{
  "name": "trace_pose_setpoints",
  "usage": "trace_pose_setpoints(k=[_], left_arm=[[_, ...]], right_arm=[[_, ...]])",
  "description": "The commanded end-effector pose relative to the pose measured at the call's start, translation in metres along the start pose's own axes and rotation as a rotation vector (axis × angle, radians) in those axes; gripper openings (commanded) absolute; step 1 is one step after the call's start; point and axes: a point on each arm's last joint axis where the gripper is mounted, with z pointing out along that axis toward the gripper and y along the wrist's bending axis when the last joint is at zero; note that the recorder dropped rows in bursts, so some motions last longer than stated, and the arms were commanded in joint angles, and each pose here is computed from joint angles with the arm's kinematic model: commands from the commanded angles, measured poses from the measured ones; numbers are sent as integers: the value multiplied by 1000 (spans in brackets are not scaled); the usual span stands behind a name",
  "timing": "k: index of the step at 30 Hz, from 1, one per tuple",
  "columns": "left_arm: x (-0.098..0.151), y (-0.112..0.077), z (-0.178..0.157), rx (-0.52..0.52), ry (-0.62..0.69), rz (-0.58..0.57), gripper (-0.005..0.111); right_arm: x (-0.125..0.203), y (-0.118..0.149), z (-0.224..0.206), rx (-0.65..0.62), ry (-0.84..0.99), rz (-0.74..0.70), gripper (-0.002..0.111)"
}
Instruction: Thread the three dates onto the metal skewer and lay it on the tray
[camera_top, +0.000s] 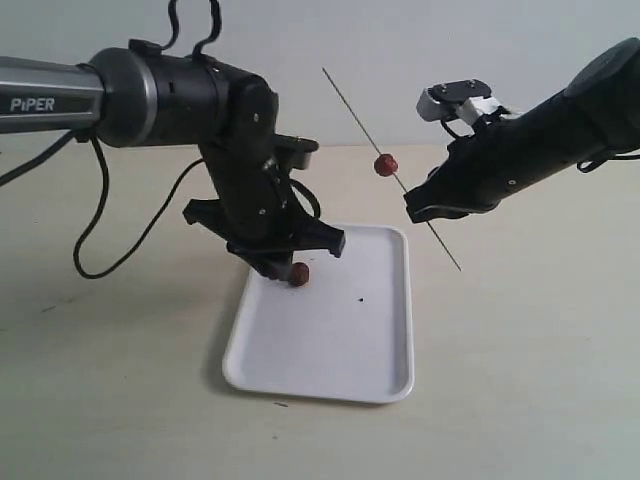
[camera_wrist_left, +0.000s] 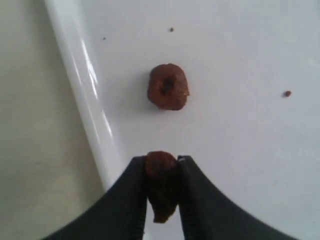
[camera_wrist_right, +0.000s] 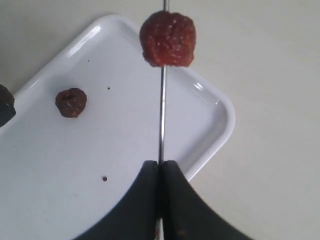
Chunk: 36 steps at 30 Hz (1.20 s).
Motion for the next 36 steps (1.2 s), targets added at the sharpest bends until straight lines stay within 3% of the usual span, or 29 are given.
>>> trace_pose_setpoints(k=[1,8,13,23,28,36], left_arm=[[-6,11,-20,130,-17,17,23],[-20,46,-37,450,-78,-24,23],[-24,76,-46,592,-118,-39,23],[-21,129,-67,828,-190,-37,23],[-23,153,-73,860,-266,-91,23],[-18,183,-74,808,-296,-103,23]], right_arm=[[3,-3,0,25,25,-39,0],[20,-5,-3,20,221,-242,0],[30,-3,-5,-27,332,-314,0],[32,5,-6,-140,331,-417,0],[29,18,-7,-290,257,-510,0],[26,20,-6,-301,217,-535,0]])
